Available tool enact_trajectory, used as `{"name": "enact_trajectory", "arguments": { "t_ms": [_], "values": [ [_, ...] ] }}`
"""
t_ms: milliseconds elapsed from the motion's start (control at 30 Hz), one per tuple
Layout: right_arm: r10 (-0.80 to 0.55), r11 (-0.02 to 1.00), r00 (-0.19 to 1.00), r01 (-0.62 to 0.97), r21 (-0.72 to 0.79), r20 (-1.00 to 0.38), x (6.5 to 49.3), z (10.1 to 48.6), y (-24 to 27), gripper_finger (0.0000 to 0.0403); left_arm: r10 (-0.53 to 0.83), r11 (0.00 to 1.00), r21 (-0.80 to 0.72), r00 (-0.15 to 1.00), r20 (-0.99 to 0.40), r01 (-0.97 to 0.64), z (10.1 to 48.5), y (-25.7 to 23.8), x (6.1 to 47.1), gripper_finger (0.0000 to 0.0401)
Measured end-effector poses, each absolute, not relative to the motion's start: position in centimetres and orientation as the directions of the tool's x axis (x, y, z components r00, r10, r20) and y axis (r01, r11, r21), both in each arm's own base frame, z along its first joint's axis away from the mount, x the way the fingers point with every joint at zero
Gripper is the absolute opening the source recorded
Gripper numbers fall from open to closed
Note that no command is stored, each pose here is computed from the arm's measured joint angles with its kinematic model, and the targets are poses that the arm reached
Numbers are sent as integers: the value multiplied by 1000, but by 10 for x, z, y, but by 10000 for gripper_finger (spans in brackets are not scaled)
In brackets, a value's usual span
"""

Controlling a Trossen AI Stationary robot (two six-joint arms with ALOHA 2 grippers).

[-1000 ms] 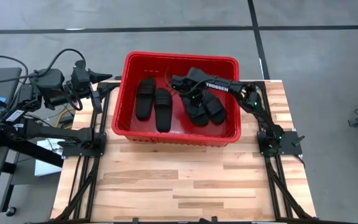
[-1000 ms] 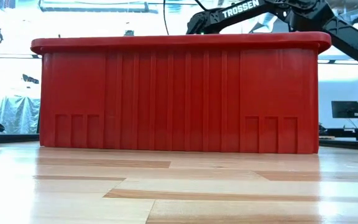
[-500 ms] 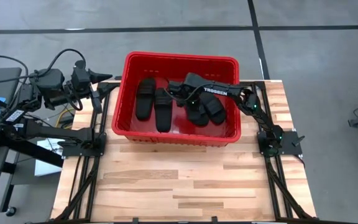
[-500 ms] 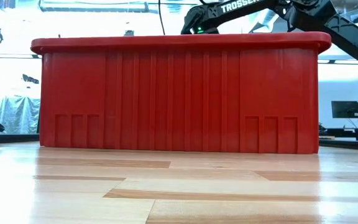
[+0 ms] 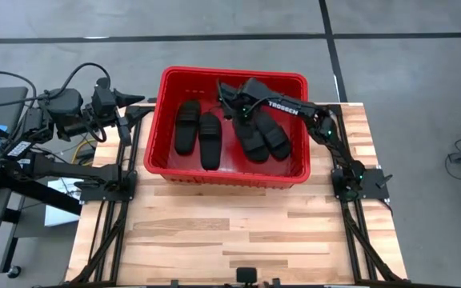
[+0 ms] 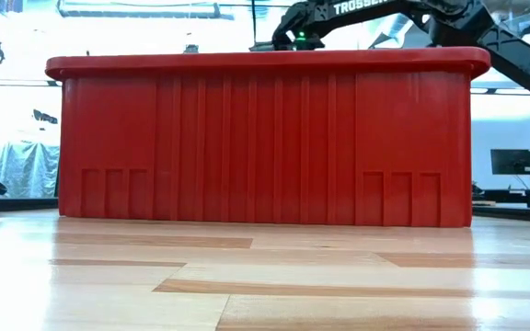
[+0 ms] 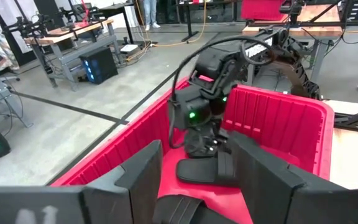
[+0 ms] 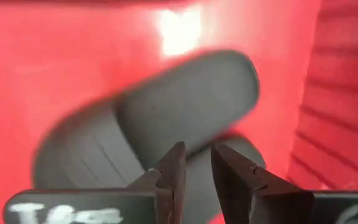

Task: Pick and place slides into bin
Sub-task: Adjust the black slides in the red organizer bin

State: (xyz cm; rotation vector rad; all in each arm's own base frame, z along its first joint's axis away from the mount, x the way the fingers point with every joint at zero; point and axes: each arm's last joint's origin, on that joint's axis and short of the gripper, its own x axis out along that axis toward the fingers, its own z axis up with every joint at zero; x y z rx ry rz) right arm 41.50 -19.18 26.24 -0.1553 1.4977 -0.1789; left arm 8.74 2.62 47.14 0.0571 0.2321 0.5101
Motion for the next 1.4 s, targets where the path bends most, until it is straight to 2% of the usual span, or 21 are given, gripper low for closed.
{"name": "enact_trajectory", "arguments": {
  "t_ms": [267, 433, 567, 667, 900, 1100, 1233, 1400],
  "values": [
    [-241, 963, -146, 88, -255, -960, 383, 262, -221, 52, 487, 873, 108, 845, -221, -476, 470, 26, 87, 187],
    [-249, 934, -155, 221, -279, -956, 375, 262, -235, 26, 483, 876, 104, 847, -221, -472, 470, 26, 87, 187],
    [-179, 936, -112, 287, -204, -977, 376, 262, -232, 4, 483, 875, 104, 847, -221, -472, 470, 26, 87, 187],
    [-109, 924, -69, 361, -127, -992, 379, 262, -228, 1, 483, 875, 104, 847, -221, -472, 470, 26, 87, 187],
    [-46, 884, -35, 465, -57, -998, 386, 260, -214, 0, 483, 875, 104, 847, -221, -472, 470, 26, 87, 187],
    [14, 819, -171, 567, -87, -985, 378, 226, -212, 0, 483, 875, 103, 847, -221, -472, 470, 26, 87, 187],
    [4, 813, -257, 563, -147, -966, 372, 209, -209, 0, 483, 875, 103, 847, -220, -472, 470, 26, 87, 187],
    [-2, 829, -293, 535, -166, -956, 369, 201, -209, 0, 483, 876, 105, 847, -221, -472, 470, 26, 87, 187]
  ]
}}
